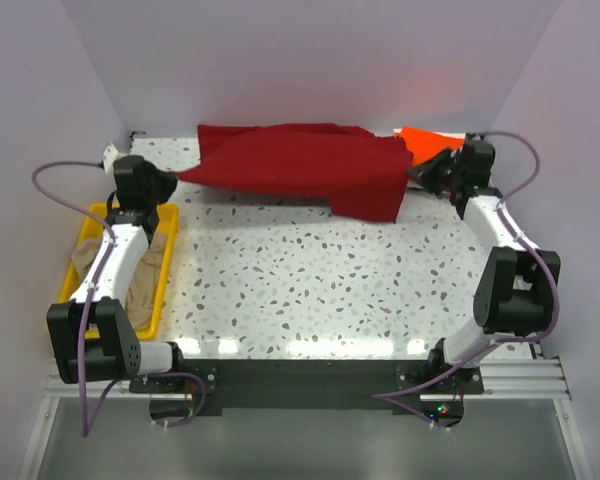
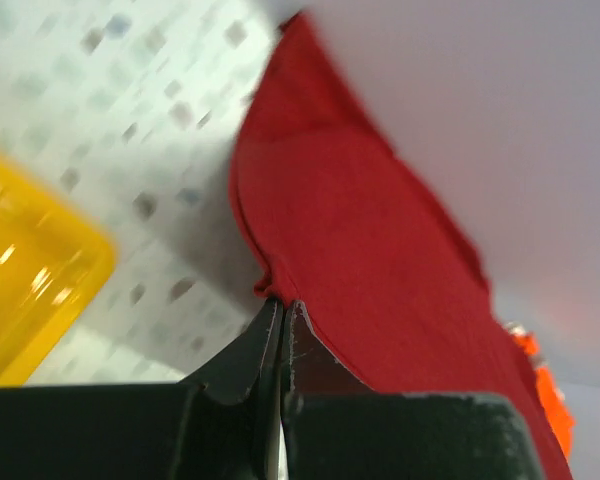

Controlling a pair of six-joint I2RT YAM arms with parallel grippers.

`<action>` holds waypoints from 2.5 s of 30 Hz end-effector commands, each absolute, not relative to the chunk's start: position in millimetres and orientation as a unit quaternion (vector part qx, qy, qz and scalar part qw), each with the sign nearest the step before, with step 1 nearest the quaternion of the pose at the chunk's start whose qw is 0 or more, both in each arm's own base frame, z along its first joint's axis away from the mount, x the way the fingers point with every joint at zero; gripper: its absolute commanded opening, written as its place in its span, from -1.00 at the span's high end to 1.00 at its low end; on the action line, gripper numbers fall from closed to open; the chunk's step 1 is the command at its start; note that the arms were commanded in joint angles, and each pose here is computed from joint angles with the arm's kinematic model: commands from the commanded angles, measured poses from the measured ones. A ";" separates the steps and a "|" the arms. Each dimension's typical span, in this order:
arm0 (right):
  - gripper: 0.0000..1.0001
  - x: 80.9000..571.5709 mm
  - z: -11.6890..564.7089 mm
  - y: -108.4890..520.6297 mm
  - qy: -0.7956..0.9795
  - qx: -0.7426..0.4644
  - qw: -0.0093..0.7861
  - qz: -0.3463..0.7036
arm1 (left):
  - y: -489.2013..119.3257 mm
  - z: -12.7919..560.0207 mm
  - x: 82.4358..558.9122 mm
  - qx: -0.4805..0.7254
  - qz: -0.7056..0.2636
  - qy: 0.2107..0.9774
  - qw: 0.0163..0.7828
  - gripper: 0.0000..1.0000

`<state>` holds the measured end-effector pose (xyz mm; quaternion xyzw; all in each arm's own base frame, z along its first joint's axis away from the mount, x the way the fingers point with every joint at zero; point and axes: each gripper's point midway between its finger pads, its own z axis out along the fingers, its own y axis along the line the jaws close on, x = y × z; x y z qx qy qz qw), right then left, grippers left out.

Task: Fold and stack the t-shirts
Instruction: Flatten the tshirt out

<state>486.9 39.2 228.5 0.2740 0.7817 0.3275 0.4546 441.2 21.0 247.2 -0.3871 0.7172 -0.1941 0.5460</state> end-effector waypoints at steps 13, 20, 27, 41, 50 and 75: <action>1.00 459.0 100.3 62.4 0.901 0.235 0.298 0.212 | 20.2 116.2 364.2 -0.462 -0.138 0.768 0.421 1.00; 1.00 434.7 64.2 63.9 0.908 0.274 0.271 0.164 | 21.0 112.3 356.6 -0.455 -0.117 0.785 0.405 1.00; 1.00 354.8 35.3 36.4 0.905 0.324 0.232 0.151 | 22.8 64.7 306.0 -0.476 -0.062 0.804 0.351 1.00; 1.00 275.7 50.5 -14.3 0.900 0.360 0.235 0.069 | 36.8 59.2 255.3 -0.487 -0.009 0.800 0.350 1.00; 0.65 250.4 47.5 -12.2 0.903 0.353 0.236 0.065 | 34.3 52.2 229.2 -0.486 -0.011 0.801 0.350 1.00; -0.05 618.6 146.5 36.2 0.777 0.315 0.492 0.235 | 5.2 75.6 273.8 -0.387 -0.090 0.843 0.362 0.87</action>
